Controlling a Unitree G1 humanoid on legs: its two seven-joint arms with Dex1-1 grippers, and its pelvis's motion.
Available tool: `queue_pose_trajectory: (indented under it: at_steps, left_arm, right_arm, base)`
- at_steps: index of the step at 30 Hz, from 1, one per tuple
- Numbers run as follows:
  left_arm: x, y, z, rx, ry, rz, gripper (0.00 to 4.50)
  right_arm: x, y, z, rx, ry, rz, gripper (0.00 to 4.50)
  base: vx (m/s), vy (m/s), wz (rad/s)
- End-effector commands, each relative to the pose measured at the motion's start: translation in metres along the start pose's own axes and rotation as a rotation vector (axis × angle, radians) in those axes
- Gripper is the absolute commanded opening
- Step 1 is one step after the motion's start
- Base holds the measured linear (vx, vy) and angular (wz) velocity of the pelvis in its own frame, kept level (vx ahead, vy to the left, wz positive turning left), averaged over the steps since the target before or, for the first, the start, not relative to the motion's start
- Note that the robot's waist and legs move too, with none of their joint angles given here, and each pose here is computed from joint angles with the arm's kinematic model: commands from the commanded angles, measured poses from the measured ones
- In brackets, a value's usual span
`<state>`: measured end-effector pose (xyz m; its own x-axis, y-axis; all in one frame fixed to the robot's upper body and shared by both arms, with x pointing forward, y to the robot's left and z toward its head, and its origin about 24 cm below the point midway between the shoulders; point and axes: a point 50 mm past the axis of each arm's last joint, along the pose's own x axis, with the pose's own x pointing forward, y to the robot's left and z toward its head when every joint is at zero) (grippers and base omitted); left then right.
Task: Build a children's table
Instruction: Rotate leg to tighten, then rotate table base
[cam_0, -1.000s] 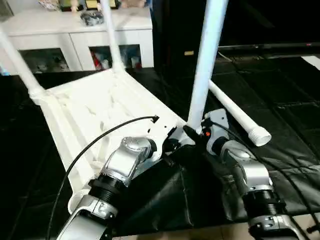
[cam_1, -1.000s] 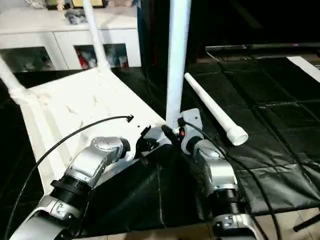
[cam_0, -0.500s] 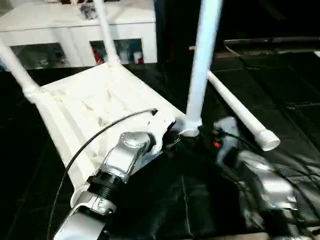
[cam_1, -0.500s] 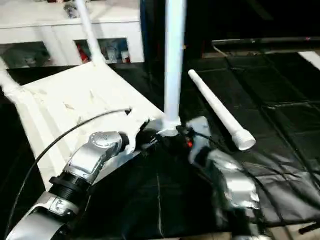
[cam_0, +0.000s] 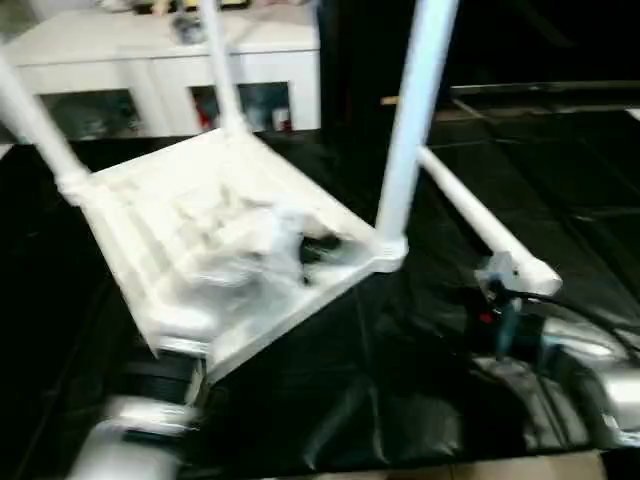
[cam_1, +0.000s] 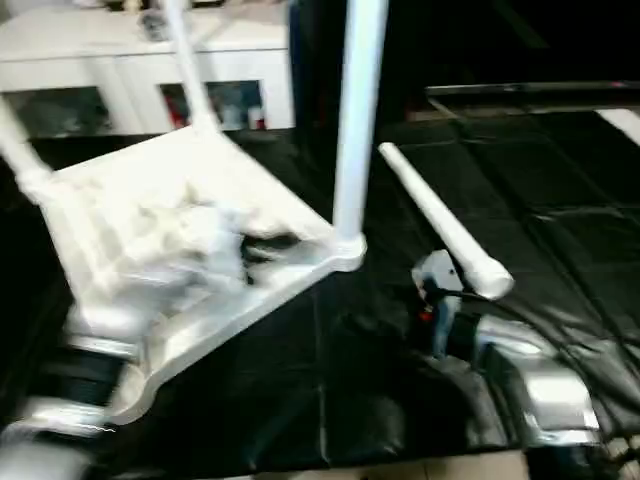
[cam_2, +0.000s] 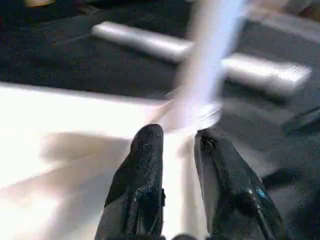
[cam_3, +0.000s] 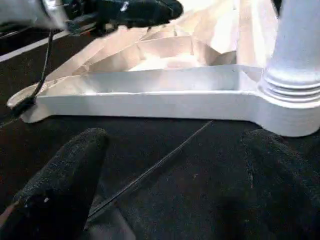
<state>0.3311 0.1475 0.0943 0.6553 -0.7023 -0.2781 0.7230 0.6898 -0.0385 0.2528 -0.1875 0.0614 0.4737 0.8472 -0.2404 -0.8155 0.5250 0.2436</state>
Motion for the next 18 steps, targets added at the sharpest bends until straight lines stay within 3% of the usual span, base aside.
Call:
queue_pose_trajectory:
  at_steps: [1,4,5,9,11,15,18]
  left_arm:
    - [-0.024,0.026,-0.001,0.095,0.111,0.173,1.21]
    - [-0.041,0.042,-0.002,0.185,0.200,0.283,1.21]
    - [-0.068,0.060,-0.003,0.233,0.308,0.401,1.06]
    - [-0.095,0.073,-0.002,0.259,0.406,0.499,0.84]
    - [-0.120,0.083,-0.008,0.318,0.548,0.593,0.50]
    - [-0.130,0.085,-0.013,0.326,0.607,0.622,0.30]
    - [-0.128,0.077,-0.025,0.306,0.655,0.554,0.06]
  right_arm:
    - [0.015,0.006,-0.001,-0.027,0.035,0.028,4.50]
    - [0.022,0.005,-0.003,-0.036,0.053,0.006,4.50]
    - [0.034,0.004,-0.004,-0.049,0.064,-0.026,4.50]
    - [0.048,0.002,-0.003,-0.056,0.064,-0.081,4.50]
    - [0.062,0.001,-0.002,-0.064,0.066,-0.120,4.50]
    - [0.069,0.001,-0.002,-0.074,0.077,-0.139,4.50]
    - [0.075,-0.001,-0.009,-0.097,0.134,-0.165,4.50]
  base:
    - [0.000,0.000,0.00]
    - [0.000,0.000,0.00]
    - [0.000,0.000,0.00]
    - [0.000,0.000,0.00]
    - [0.000,0.000,0.00]
    - [0.000,0.000,0.00]
    - [0.000,0.000,0.00]
